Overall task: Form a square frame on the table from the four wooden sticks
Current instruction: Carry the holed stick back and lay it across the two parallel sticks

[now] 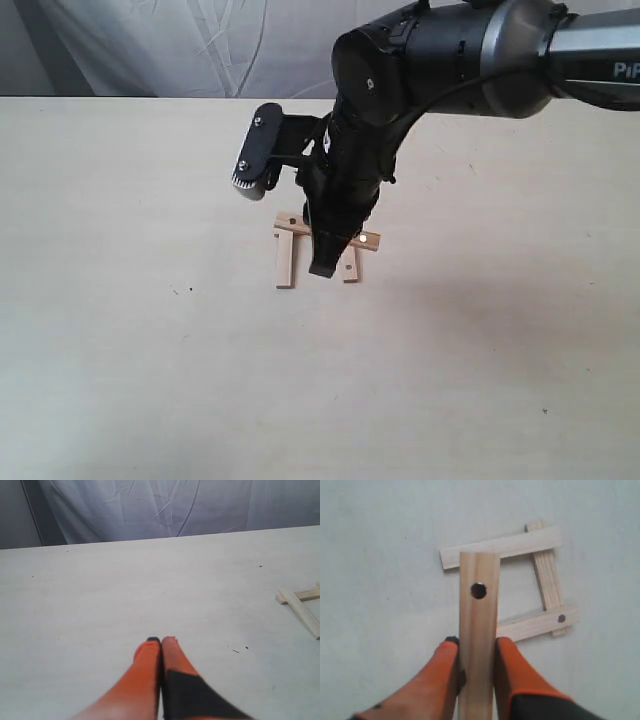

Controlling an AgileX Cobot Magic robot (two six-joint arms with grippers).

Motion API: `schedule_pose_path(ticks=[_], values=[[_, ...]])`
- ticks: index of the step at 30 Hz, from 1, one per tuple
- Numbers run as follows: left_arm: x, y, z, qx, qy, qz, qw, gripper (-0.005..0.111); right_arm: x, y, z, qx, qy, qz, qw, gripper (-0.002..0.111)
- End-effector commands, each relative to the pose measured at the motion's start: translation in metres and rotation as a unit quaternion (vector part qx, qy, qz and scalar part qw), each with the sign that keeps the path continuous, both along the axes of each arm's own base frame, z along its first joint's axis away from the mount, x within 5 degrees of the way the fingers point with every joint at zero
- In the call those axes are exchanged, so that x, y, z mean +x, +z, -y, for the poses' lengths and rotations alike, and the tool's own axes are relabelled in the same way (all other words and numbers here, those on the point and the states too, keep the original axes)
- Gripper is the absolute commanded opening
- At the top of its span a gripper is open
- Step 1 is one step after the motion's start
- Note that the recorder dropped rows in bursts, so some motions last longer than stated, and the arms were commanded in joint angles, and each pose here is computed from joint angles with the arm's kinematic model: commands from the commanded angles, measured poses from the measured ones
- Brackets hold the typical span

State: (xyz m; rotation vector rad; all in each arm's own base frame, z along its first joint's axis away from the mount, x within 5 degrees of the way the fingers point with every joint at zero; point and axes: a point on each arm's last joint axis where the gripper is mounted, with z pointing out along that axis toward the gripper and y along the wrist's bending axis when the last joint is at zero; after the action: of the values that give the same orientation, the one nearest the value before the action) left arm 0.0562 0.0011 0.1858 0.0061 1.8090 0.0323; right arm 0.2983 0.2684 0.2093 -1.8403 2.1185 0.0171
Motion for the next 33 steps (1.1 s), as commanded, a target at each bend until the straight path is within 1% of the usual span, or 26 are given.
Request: schedule_pose_path(ticks=[1,3,6,12,17,26,27,28,31,33], values=[[0.0,0.0,0.0,0.0,0.0,0.007,1.0,0.0,0.006,-0.018,-0.003,-0.031,0.083,0.006,0.996,-0.001],[0.0,0.0,0.0,0.0,0.0,0.007,1.0,0.0,0.009,-0.031,-0.005,-0.041,0.087,0.002,0.995,-0.001],[0.0,0.0,0.0,0.0,0.0,0.007,1.0,0.0,0.013,-0.045,-0.009,-0.037,0.086,0.007,0.996,-0.001],[0.0,0.0,0.0,0.0,0.0,0.007,1.0,0.0,0.021,-0.061,-0.016,-0.021,0.086,0.028,0.996,-0.001],[0.0,0.0,0.0,0.0,0.0,0.007,1.0,0.0,0.021,-0.069,-0.017,-0.024,0.086,0.024,0.996,-0.001],[0.0,0.0,0.0,0.0,0.0,0.007,1.0,0.0,0.022,-0.069,-0.016,-0.031,0.09,0.026,0.995,-0.001],[0.0,0.0,0.0,0.0,0.0,0.007,1.0,0.0,0.022,-0.069,-0.016,-0.031,0.09,0.026,0.995,0.001],[0.0,0.0,0.0,0.0,0.0,0.007,1.0,0.0,0.022,-0.069,-0.016,-0.032,0.09,0.025,0.995,0.004],[0.0,0.0,0.0,0.0,0.0,0.007,1.0,0.0,0.022,-0.069,-0.016,-0.032,0.09,0.025,0.995,0.021],[0.0,0.0,0.0,0.0,0.0,0.007,1.0,0.0,0.022,-0.069,-0.016,-0.03,0.09,0.027,0.995,0.028]])
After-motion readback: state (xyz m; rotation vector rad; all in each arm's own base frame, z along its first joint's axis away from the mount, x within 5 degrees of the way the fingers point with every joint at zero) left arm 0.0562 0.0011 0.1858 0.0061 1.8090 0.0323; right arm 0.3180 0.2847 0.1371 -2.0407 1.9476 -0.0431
